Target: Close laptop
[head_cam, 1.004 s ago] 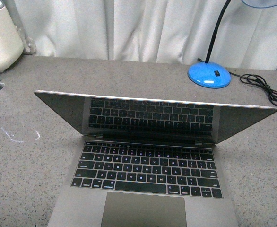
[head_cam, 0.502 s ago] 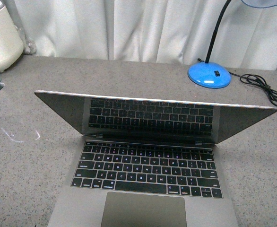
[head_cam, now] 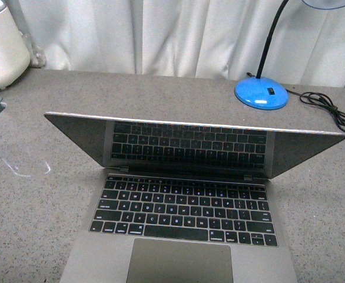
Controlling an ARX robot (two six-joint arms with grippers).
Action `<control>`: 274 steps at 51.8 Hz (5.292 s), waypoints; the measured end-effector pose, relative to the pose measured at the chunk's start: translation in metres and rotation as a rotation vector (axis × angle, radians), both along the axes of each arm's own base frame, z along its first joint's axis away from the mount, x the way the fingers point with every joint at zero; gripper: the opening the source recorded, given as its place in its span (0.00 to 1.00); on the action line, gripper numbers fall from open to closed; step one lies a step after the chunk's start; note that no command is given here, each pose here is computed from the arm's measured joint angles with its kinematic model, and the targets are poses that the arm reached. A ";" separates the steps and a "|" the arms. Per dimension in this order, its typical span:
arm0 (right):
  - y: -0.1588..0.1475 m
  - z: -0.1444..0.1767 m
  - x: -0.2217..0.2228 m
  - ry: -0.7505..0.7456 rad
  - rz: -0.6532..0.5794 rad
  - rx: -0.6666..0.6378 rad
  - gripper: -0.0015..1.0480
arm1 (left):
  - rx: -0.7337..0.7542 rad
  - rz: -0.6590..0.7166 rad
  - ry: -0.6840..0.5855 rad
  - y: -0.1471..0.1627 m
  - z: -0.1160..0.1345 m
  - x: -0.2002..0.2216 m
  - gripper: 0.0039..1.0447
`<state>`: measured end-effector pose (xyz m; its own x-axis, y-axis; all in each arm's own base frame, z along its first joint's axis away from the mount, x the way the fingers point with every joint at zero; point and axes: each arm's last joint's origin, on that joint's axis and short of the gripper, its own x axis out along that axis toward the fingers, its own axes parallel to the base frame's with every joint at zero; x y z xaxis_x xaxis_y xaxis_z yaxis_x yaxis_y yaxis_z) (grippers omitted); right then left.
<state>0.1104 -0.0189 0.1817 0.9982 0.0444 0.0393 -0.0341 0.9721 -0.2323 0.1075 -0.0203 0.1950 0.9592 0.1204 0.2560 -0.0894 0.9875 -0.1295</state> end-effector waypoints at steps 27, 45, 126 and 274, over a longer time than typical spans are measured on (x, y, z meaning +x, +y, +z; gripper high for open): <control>-0.012 -0.007 0.084 0.317 0.129 -0.021 0.01 | 0.157 -0.189 0.316 -0.023 -0.011 0.074 0.04; 0.002 0.006 0.143 0.409 0.275 -0.089 0.01 | 0.234 -0.251 0.373 -0.029 0.005 0.125 0.04; 0.095 -0.018 0.189 0.768 0.522 0.210 0.01 | 0.585 -0.596 0.682 -0.066 -0.050 0.208 0.04; 0.019 -0.018 -0.008 0.067 -0.041 0.222 0.01 | 0.120 -0.105 0.246 0.020 -0.023 0.003 0.04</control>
